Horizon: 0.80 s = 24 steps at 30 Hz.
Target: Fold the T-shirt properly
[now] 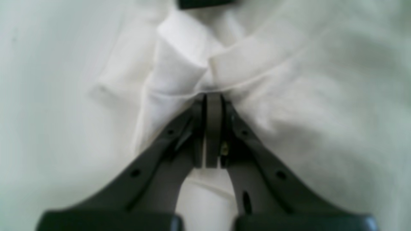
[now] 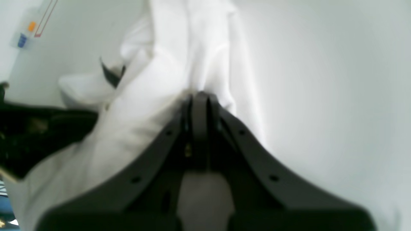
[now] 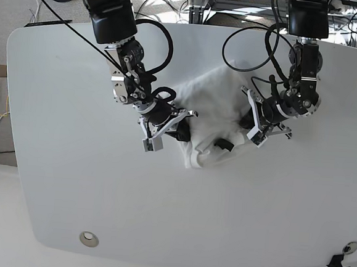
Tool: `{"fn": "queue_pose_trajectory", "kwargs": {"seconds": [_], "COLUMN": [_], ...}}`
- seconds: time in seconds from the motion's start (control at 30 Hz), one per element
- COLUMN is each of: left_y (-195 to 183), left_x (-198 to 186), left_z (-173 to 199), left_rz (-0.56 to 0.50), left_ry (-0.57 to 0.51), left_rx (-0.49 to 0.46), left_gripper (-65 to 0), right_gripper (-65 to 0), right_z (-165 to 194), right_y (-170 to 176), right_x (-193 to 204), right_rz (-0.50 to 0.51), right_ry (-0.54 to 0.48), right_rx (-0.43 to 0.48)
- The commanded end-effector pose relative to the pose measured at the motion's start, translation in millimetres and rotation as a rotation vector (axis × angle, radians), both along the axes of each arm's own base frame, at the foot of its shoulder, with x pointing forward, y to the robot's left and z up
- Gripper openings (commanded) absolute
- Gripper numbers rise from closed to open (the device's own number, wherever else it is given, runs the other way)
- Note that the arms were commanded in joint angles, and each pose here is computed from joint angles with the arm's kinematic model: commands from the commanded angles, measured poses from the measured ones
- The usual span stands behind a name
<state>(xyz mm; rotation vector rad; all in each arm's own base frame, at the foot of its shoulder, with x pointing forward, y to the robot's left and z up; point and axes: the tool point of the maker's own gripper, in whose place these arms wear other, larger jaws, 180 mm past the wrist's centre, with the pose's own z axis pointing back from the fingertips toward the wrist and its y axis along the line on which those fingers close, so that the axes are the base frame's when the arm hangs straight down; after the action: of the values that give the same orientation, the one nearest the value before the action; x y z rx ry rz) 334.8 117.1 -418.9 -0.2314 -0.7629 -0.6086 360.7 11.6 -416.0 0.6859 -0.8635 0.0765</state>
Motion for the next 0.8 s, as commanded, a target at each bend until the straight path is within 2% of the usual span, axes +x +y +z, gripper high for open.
{"fn": "queue_pose_trajectory", "kwargs": {"seconds": [0.0,0.17,0.4,0.5,0.57,0.63,0.77], "left_y": [6.6,9.2,15.5,22.9,38.4,42.4,42.1], "left_x": [17.5,50.5,50.4,48.0,42.4,34.6,14.6], "left_z": [8.4,27.5,44.6,62.8,76.4,89.2,94.3], "left_rz": [0.013,0.022,0.018,0.018,0.054,0.071,0.084], "left_ry": [-0.022,-0.066,-0.123,-0.182,-0.228,-0.300,-0.392], "left_rx": [0.017,0.011,0.035,0.060,0.073,0.039,-0.054], "left_gripper": [-65.0,-65.0,-65.0,-65.0,-65.0,-65.0,-65.0], "right_gripper": [-65.0,-65.0,-65.0,-65.0,-65.0,-65.0,-65.0], "right_z": [19.4,31.1,28.7,37.5,44.1,50.1,53.0], "right_y": [-2.3,-5.7,-17.5,-43.1,-60.5,-74.8,-110.9], "right_x": [6.6,-11.2,-16.5,-6.1,-2.5,-0.3,-10.4], "right_rz": [0.006,0.015,0.018,0.023,0.026,0.039,-0.008], "right_ry": [-0.058,-0.094,-0.097,-0.141,-0.173,-0.222,-0.281], "right_rx": [0.009,0.013,-0.015,-0.079,-0.130,-0.229,-0.416]}}
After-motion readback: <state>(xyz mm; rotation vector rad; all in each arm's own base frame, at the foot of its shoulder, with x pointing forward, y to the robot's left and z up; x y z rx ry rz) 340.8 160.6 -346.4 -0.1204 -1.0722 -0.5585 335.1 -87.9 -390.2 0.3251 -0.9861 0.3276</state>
